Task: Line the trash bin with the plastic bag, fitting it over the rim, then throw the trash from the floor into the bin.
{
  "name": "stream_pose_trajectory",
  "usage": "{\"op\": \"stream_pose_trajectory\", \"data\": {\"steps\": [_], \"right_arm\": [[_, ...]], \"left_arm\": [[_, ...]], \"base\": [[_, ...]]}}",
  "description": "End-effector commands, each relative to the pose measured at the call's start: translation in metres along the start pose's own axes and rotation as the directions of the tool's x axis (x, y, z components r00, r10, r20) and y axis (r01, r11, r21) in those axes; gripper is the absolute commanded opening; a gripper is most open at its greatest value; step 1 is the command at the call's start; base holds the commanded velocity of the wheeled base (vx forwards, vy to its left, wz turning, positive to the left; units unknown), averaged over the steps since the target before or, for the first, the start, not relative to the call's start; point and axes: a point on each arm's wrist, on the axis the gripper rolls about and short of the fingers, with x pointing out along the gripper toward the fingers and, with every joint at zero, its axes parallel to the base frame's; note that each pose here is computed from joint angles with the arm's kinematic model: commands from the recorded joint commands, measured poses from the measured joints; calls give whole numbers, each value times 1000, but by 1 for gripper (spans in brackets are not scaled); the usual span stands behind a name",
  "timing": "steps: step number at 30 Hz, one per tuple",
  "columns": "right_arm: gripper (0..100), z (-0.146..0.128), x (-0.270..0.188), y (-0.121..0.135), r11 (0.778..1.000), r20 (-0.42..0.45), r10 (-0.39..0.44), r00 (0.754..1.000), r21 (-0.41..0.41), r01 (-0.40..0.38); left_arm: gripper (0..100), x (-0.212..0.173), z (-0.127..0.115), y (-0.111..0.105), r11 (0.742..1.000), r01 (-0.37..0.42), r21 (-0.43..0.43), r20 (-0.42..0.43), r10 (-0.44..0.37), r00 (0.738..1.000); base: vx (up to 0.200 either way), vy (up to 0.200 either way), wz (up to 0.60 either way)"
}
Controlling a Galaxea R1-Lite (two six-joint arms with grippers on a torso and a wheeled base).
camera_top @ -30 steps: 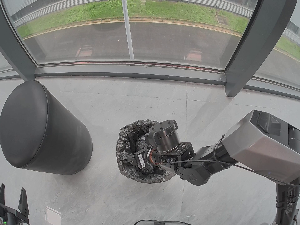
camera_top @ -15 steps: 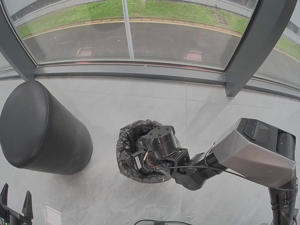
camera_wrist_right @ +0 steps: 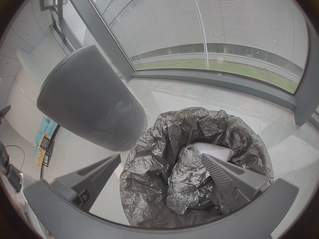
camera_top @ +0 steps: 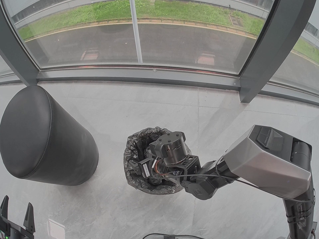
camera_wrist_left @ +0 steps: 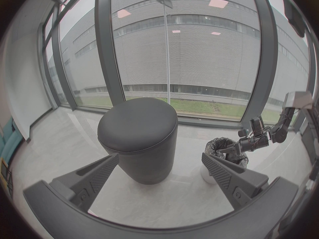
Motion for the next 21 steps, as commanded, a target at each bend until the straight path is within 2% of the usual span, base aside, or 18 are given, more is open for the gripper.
{"op": "stream_pose_trajectory", "data": {"steps": [1, 9, 12, 15, 21], "right_arm": [[100, 2, 2, 0, 1000, 9, 0, 1000, 2, 0], [100, 2, 1, 0, 1000, -2, 0, 1000, 1, 0], [100, 5, 0, 1, 1000, 4, 1, 1000, 2, -1], [100, 5, 1, 1, 1000, 6, 0, 1000, 1, 0], [100, 6, 3, 0, 1000, 12, -4, 1000, 2, 4]], "left_arm": [[100, 1, -5, 0, 998, 11, -54, -21, -13, 1000], [100, 1, -6, -1, 999, 31, -42, -29, -32, 999], [100, 1, -6, -1, 999, 43, -18, -32, -43, 999], [100, 1, -7, -2, 994, 100, 41, -40, -98, 994], [100, 1, -7, -2, 993, 99, 61, -40, -97, 995]], "base": [[0, 0, 0], [0, 0, 0], [0, 0, 0], [0, 0, 0], [0, 0, 0]]}}
